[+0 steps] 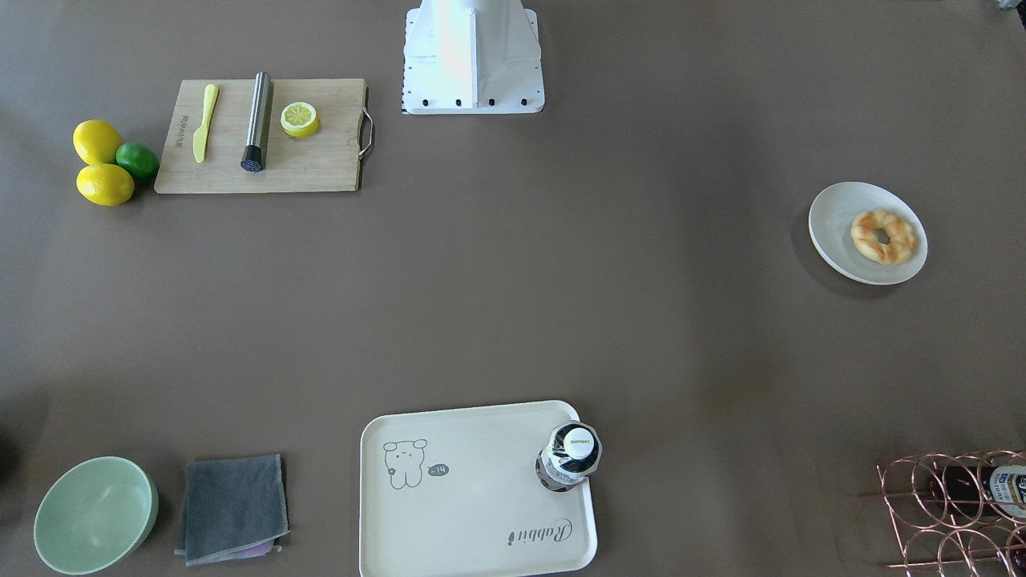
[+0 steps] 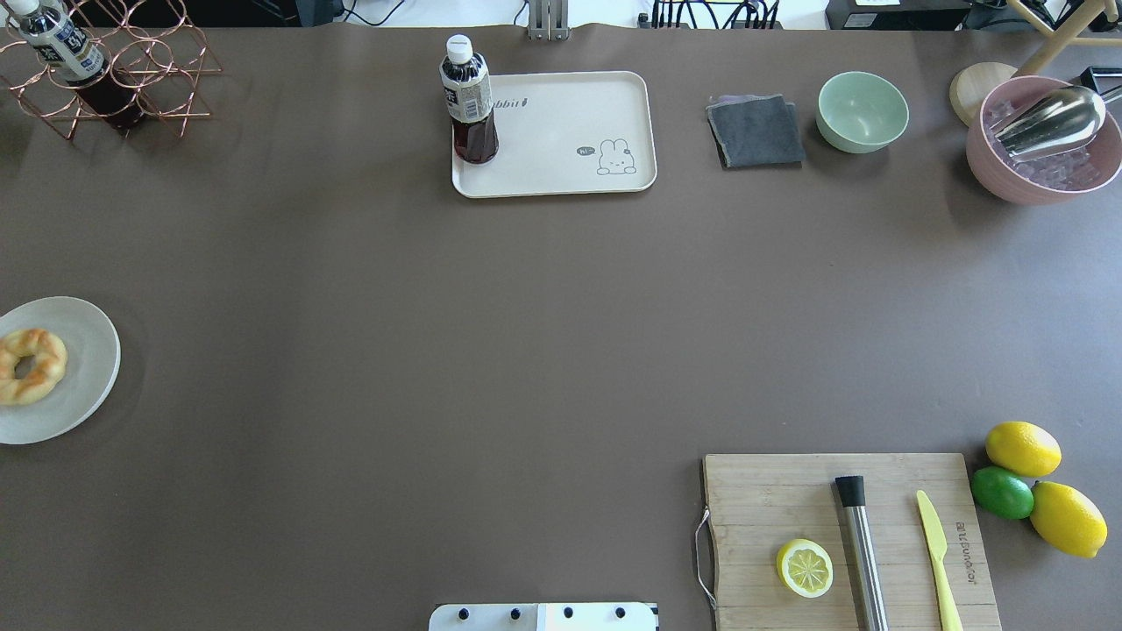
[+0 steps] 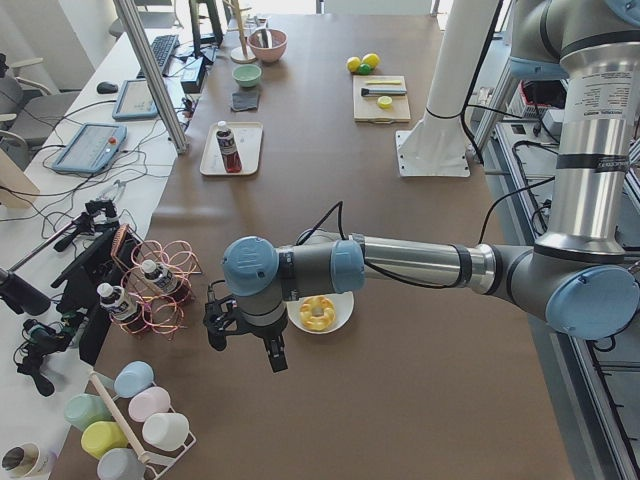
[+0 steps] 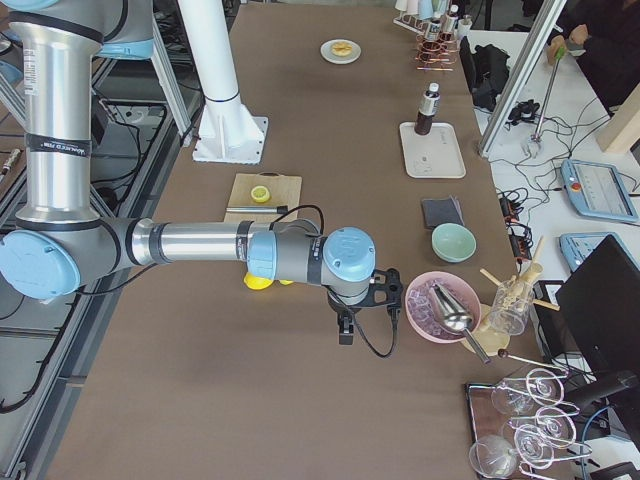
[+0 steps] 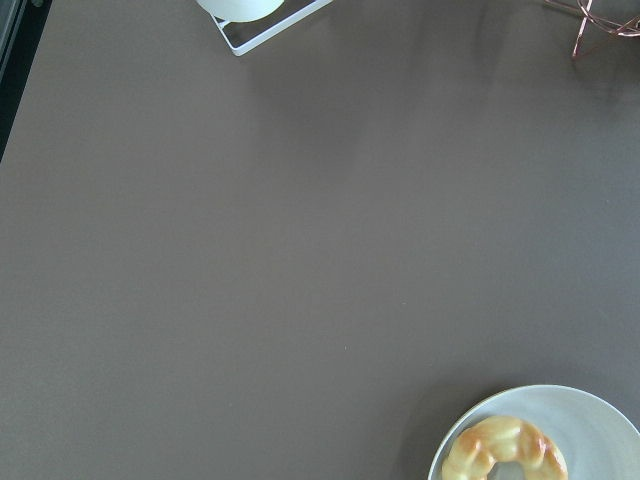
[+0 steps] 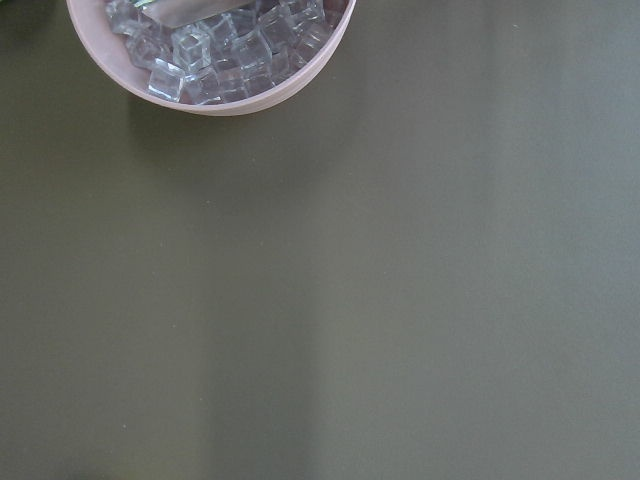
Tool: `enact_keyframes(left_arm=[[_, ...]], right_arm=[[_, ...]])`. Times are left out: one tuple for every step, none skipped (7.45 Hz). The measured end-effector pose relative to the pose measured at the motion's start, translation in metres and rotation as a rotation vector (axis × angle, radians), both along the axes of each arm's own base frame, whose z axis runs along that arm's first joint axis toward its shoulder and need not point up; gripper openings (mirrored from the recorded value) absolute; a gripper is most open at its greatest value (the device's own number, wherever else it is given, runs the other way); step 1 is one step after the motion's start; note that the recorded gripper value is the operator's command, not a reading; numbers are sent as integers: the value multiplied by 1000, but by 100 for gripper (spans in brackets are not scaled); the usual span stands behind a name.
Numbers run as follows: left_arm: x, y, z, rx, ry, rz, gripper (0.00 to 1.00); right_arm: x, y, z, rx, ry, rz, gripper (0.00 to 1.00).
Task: Place donut on tray
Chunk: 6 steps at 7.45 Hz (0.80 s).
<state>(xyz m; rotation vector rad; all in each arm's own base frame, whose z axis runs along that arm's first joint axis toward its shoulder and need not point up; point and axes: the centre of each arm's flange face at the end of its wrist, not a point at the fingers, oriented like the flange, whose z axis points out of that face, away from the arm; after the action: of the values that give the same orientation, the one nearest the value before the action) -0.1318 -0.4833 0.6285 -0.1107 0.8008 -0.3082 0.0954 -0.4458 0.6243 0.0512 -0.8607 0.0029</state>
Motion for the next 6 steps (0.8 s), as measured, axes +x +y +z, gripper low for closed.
enact_keyframes(left_arm=[[0, 0, -1, 1, 3, 0, 98], [1, 0, -2, 4, 5, -1, 98], [2, 0, -2, 5, 6, 0, 98], [2, 0, -3, 8, 7, 2, 98], [2, 0, -5, 13, 6, 2, 98], [3, 0, -6, 16, 6, 3, 98]], right_arm=[[0, 0, 0, 1, 0, 0, 100], [0, 1, 0, 0, 0, 0, 100], [0, 1, 0, -1, -1, 1, 100], [0, 1, 0, -1, -1, 1, 100], [0, 1, -1, -1, -1, 2, 100], [0, 1, -3, 2, -1, 4, 100]])
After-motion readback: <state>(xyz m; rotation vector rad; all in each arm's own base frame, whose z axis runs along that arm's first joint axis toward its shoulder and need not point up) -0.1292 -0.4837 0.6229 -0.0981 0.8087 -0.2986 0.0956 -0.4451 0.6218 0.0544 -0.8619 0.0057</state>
